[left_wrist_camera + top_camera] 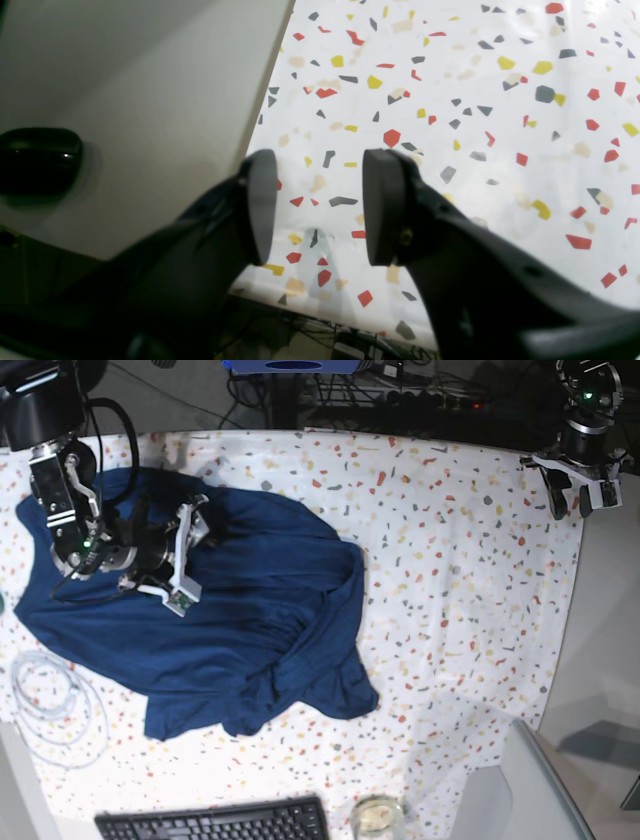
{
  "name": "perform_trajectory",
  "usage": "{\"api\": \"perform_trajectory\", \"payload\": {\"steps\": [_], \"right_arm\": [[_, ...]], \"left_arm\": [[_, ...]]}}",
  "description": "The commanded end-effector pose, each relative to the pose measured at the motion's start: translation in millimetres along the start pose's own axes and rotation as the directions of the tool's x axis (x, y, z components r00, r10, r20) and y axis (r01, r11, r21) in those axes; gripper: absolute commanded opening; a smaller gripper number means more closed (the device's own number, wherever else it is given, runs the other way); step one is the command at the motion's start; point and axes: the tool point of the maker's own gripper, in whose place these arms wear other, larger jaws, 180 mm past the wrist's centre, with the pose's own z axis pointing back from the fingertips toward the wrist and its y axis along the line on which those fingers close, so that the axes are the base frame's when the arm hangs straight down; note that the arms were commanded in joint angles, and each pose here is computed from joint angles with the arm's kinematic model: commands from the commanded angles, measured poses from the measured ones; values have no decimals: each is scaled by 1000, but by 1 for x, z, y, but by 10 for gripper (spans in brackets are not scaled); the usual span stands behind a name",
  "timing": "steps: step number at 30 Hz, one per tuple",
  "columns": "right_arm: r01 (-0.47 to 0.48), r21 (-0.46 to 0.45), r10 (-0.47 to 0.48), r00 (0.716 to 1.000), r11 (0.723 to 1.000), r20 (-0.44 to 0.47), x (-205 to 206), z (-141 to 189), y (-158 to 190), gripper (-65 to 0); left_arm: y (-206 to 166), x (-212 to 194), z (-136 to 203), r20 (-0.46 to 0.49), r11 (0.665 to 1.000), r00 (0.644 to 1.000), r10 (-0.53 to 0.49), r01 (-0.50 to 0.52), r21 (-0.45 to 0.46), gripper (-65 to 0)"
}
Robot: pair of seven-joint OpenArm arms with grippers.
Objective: Layout the t-shirt on the table in an organized manner, then fold the t-shirt properly
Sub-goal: 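Grasp the shirt fabric near its middle with the right gripper, then drag the held fabric with the right gripper toward the shirt's outer edge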
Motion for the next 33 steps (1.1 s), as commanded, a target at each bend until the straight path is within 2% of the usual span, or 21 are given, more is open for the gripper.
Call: {"api": "perform_trajectory", "payload": {"steps": [1, 3, 5, 7, 9, 11, 14, 15, 21, 28, 33], "right_arm": [[-7, -7, 8, 999, 1000, 47, 14, 5, -7, -246], [-7, -7, 8, 999, 1000, 47, 14, 5, -7, -249], [-7, -6, 7, 999, 1000, 46, 13, 5, -6, -285], [-4, -6, 4, 999, 1000, 49, 13, 6, -6, -393], [-2, -7, 2, 999, 1000, 45, 12, 6, -6, -537], [3, -3, -3, 999, 1000, 39, 8, 5, -4, -650], [1, 8, -1, 999, 1000, 39, 4, 6, 4, -630], [-9, 12, 9, 999, 1000, 50, 5, 8, 10, -645], [-66, 73, 58, 993, 995, 105, -3, 28, 74, -647], [-27, 155, 16, 997, 988, 70, -40, 38, 127, -648], [4, 183, -11, 999, 983, 35, -58, 40, 143, -647]], "left_arm": [[6, 12, 1, 39, 1000, 999, -13, 13, 5, -380], [6, 12, 1, 39, 1000, 999, -13, 13, 5, -380], [6, 12, 1, 39, 1000, 999, -13, 13, 5, -380], [6, 12, 1, 39, 1000, 999, -13, 13, 5, -380], [6, 12, 1, 39, 1000, 999, -13, 13, 5, -380], [6, 12, 1, 39, 1000, 999, -13, 13, 5, -380], [6, 12, 1, 39, 1000, 999, -13, 13, 5, -380], [6, 12, 1, 39, 1000, 999, -13, 13, 5, -380], [8, 5, 1, 22, 1000, 1000, -6, 6, 9, -380], [7, -1, 0, 8, 1000, 1000, -1, 1, 8, -380], [7, 1, 0, 13, 1000, 1000, -2, 2, 8, -380]]}}
